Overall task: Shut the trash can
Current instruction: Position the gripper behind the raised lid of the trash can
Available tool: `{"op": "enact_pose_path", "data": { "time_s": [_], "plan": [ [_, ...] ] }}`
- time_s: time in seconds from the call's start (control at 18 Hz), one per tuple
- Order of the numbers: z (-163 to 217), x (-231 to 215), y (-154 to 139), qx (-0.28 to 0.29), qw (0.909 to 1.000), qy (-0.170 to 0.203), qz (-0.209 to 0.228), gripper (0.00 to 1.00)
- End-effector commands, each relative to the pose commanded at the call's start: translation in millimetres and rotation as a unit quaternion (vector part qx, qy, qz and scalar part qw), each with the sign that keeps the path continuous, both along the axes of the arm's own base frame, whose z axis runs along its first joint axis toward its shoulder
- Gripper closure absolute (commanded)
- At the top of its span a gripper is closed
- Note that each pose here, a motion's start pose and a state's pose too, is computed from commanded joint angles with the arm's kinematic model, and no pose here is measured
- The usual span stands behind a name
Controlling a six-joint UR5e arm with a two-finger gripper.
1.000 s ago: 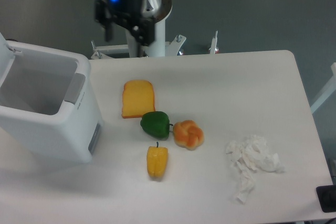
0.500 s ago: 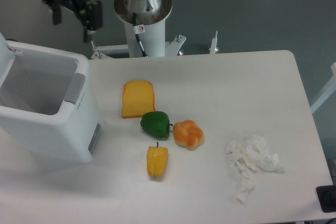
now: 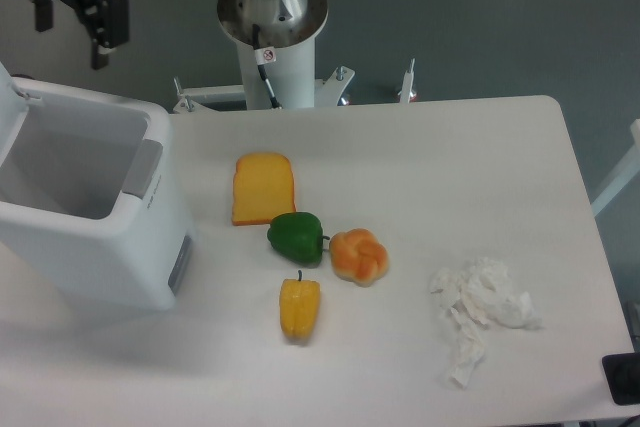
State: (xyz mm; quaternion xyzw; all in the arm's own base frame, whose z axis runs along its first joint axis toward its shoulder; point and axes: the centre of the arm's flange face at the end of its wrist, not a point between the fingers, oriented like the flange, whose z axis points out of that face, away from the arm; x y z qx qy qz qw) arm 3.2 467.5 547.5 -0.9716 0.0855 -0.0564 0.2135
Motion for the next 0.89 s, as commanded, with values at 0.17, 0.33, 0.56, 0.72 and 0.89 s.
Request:
{"op": "enact_pose_path", "data": {
  "time_s": [0.17, 0.33, 0.56, 0.72, 0.89],
  "plan": [
    [6, 13, 20, 0.01, 0.9999, -0.006, 0.001, 0.0],
    [16, 19, 32, 0.015, 0.9998, -0.01, 0.007, 0.0],
    [23, 19, 33, 0.022, 0.9997, -0.008, 0.008, 0.0],
    [35, 16, 39, 0.035, 0.9993, -0.002, 0.009, 0.0],
    [35, 9, 50, 0.035, 0.9992, -0.004, 0.022, 0.0]
  ]
}}
